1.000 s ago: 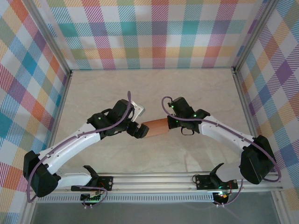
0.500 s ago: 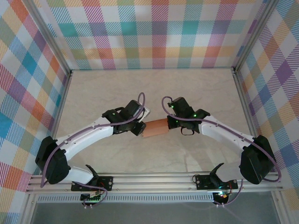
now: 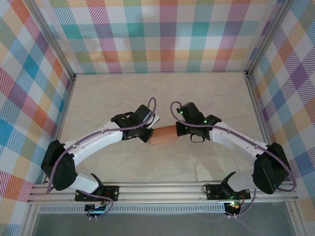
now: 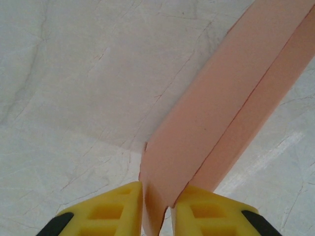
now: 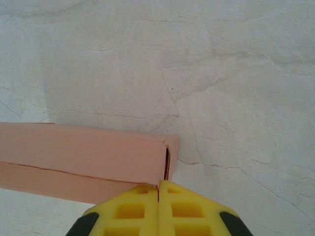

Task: Fold the paper box

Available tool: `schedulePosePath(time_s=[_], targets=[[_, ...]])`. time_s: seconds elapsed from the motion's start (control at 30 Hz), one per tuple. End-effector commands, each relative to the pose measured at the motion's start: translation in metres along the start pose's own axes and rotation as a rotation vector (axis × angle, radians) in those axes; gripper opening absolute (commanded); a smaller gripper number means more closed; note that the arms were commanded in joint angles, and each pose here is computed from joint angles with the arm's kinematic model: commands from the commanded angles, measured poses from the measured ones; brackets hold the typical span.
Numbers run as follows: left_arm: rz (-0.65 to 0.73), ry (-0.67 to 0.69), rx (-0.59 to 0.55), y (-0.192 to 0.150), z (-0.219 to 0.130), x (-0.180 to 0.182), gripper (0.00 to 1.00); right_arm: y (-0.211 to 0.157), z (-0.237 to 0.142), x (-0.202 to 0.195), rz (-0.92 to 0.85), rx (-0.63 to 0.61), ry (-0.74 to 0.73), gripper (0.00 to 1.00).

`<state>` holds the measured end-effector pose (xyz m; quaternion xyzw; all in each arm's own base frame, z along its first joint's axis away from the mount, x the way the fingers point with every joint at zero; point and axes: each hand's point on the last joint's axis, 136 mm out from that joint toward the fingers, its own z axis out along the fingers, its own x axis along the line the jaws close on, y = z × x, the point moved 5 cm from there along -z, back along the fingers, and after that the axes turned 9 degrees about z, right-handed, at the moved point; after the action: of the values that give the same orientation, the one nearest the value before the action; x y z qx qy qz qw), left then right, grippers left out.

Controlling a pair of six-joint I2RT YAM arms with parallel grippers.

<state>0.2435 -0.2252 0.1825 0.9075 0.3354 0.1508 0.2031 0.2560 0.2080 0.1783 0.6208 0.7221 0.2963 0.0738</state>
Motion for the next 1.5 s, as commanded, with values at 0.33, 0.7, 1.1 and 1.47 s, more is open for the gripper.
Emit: schedulePosePath(time_s=[0.33, 0.7, 1.1, 1.47], targets=[[-0.013, -0.001, 0.015, -0.007, -0.015, 0.001, 0.21, 0.003, -0.004, 0.005, 0.017, 0.012, 0.010, 0.00], [-0.025, -0.006, 0.020, -0.004, -0.011, 0.001, 0.00, 0.004, -0.006, 0.005, 0.017, 0.008, 0.009, 0.00], [-0.310, -0.027, 0.073, 0.015, -0.007, 0.001, 0.00, 0.004, -0.007, 0.007, 0.015, 0.010, 0.013, 0.00], [-0.569, -0.131, 0.108, 0.034, -0.008, -0.004, 0.00, 0.003, -0.006, 0.009, 0.012, 0.015, 0.015, 0.00]])
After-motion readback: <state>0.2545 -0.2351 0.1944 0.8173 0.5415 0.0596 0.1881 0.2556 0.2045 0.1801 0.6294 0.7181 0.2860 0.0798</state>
